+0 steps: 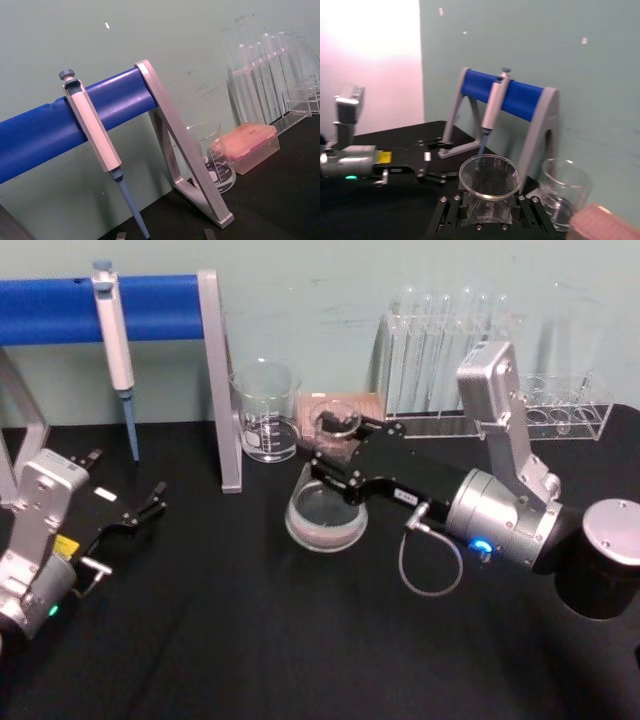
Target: Grasp the erlenmeyer flask with one hand, shake it three times, then place it back.
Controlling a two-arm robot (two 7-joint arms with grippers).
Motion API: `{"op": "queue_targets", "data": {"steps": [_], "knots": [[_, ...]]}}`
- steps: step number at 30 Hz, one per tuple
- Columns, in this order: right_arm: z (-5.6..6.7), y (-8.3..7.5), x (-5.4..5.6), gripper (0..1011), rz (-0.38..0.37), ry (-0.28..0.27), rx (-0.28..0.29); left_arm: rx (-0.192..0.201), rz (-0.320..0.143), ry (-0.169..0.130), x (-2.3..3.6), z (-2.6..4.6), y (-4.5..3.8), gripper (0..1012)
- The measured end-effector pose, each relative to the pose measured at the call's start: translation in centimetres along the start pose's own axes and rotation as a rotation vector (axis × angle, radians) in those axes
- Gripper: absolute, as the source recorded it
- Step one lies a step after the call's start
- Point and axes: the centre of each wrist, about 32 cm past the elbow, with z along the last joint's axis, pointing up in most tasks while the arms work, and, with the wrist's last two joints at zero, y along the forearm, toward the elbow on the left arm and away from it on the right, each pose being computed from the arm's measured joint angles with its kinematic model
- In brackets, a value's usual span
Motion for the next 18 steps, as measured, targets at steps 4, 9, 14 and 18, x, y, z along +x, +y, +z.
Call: {"op": "queue_targets", "data": {"steps": [4, 9, 14, 18], "knots": [[0.0, 0.3, -0.4, 458, 0.04, 0.002, -0.002, 0.0, 0.0, 0.0, 0.0, 0.0, 0.0, 1001], [-0.1, 0.7, -1.1, 458, 0.097, 0.005, -0.004, 0.0, 0.0, 0.0, 0.0, 0.0, 0.0, 1001], [0.0, 1.1, -1.4, 458, 0.131, 0.006, -0.001, 0.0, 0.0, 0.0, 0.0, 0.0, 0.0, 1001], [-0.1, 1.4, -1.6, 458, 0.159, 0.006, 0.0, 0.0, 0.0, 0.0, 0.0, 0.0, 0.0, 1001]]}}
